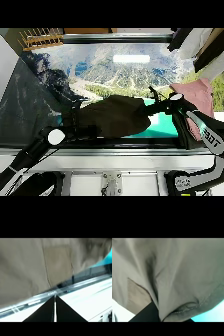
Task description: Fold the clothes and pants, and hang the long-sleeved shirts on hangers.
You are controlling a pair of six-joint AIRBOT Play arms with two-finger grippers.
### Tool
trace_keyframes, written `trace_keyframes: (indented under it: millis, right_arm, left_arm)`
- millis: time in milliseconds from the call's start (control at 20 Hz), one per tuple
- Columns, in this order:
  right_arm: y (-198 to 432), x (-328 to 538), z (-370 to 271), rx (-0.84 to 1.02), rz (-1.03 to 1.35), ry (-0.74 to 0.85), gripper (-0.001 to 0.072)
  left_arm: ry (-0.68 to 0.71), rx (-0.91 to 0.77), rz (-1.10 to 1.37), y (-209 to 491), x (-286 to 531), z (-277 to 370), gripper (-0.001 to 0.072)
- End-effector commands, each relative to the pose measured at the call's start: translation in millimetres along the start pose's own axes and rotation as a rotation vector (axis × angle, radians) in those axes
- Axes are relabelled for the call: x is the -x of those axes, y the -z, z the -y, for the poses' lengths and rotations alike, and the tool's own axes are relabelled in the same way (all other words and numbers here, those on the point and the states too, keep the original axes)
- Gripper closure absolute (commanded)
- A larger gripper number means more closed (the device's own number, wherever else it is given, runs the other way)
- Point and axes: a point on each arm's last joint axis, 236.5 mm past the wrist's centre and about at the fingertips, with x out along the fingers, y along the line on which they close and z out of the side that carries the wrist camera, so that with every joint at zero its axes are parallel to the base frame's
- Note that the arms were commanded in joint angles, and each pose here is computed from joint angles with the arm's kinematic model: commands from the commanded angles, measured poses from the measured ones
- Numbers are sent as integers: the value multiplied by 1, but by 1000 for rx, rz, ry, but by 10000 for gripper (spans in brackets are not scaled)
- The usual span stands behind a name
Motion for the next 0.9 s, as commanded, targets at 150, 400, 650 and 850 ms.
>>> trace_keyframes:
  millis: [150, 400, 650, 850]
  right_arm:
    - [-140, 99, -33, 116, 291, 287, 713]
    - [-233, 289, -61, 65, 778, 472, 713]
    - [-179, 437, -29, -184, 1008, 721, 713]
    - [-104, 493, -18, -332, 1004, 864, 713]
  left_arm:
    - [2, -9, -14, 6, -8, 4, 694]
    - [1, -12, -10, 5, -8, 4, 694]
    - [4, -12, 3, 2, -8, 5, 694]
    - [8, -14, 20, -2, -8, 6, 694]
